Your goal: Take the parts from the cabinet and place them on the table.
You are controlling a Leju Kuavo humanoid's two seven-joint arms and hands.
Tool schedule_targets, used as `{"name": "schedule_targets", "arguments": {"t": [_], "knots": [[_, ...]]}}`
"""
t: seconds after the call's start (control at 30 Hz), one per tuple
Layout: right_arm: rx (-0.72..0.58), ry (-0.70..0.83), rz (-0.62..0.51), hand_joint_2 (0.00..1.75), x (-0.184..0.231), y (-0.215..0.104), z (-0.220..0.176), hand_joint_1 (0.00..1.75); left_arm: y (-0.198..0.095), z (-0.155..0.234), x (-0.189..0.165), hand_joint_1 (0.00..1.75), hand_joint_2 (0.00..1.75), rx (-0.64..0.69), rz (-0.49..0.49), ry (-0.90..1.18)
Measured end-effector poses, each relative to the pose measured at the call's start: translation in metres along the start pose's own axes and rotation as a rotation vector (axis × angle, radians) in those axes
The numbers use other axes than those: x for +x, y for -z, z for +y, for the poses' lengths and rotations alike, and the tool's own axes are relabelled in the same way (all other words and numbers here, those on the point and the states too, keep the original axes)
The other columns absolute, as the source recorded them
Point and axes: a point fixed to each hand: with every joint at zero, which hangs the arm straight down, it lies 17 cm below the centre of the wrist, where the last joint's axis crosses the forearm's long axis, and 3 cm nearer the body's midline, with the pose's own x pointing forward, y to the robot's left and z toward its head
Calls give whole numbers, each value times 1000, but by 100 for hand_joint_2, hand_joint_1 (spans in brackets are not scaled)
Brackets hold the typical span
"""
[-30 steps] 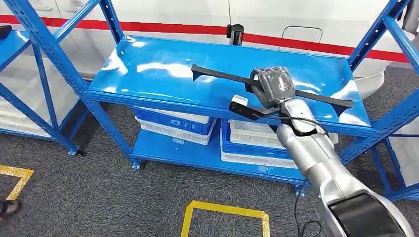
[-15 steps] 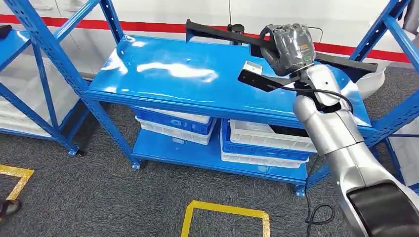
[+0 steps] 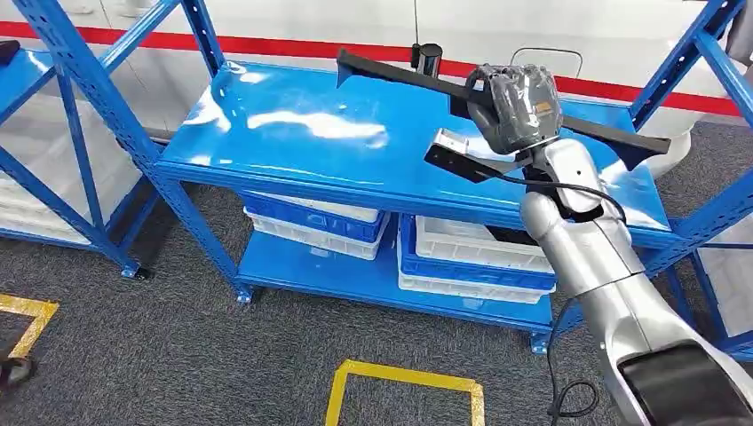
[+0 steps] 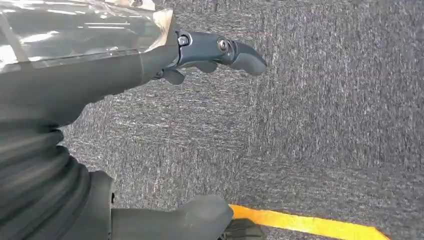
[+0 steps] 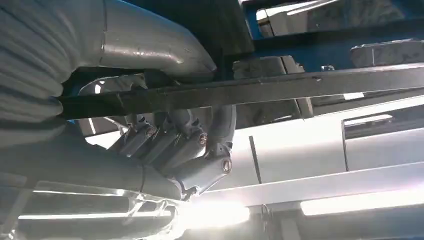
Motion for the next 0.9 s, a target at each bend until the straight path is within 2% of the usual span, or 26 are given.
{"name": "schedule_targets", "arguments": {"t": [0.17, 0.9], "knots": [[27, 5, 10, 175, 1, -14, 16, 166, 1, 1, 0, 0, 175, -4, 4, 4], [8, -16, 24, 175, -12, -21, 1, 166, 5, 1, 8, 0, 175, -21, -25, 40]]}}
